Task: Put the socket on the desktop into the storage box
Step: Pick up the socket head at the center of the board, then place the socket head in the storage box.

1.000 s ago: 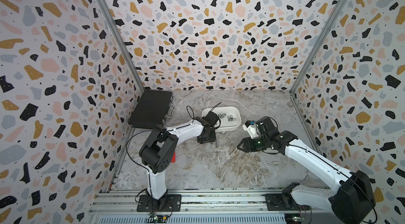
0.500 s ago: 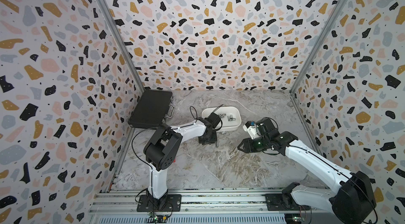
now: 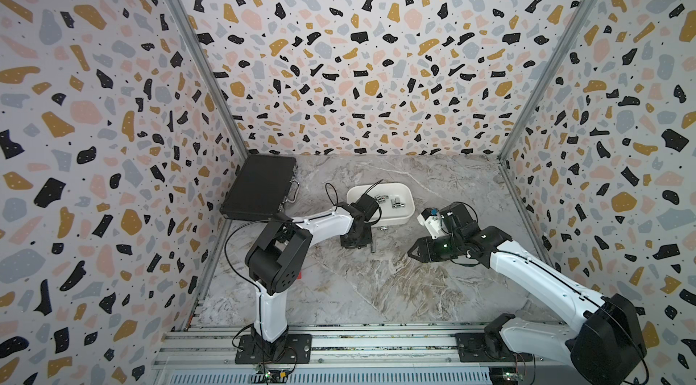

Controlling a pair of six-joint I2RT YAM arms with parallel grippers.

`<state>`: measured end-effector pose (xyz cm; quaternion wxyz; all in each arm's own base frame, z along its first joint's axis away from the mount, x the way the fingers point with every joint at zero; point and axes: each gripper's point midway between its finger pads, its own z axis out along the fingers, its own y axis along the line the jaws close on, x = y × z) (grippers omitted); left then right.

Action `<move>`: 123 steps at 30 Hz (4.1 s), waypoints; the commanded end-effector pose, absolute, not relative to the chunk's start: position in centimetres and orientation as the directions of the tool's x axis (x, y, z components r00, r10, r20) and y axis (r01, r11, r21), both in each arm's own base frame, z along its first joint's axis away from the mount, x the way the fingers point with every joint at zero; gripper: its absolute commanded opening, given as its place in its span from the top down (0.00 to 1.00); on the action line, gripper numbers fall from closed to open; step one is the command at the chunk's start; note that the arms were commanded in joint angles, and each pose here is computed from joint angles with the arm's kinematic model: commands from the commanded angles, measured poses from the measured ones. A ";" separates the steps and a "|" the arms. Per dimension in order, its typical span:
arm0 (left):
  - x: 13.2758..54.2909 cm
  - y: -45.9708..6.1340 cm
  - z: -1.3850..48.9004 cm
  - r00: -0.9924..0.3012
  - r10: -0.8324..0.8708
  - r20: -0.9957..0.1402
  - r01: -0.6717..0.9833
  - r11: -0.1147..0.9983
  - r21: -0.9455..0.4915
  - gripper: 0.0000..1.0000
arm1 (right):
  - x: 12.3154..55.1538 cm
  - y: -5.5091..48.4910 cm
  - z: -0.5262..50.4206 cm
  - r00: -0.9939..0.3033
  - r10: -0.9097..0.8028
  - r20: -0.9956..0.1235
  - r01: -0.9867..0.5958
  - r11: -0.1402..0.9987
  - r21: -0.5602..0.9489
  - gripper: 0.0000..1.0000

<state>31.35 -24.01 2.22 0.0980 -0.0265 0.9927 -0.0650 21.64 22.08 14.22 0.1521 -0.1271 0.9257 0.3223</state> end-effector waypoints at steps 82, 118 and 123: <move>45.7 -25.7 8.3 -0.948 0.023 -0.316 0.065 0.990 -0.124 0.69 | 24.0 21.6 16.2 -0.919 -0.073 -0.387 -0.278 0.817 0.506 0.53; 35.8 -24.6 16.7 -0.915 -0.021 -0.402 0.170 0.885 -0.434 0.54 | 25.8 21.6 15.5 -0.927 -0.043 -0.372 -0.221 0.865 0.451 0.47; 33.2 -23.1 16.6 -0.920 -0.042 -0.390 0.162 0.864 -0.476 0.52 | 26.3 22.5 15.3 -0.930 -0.056 -0.363 -0.221 0.873 0.434 0.46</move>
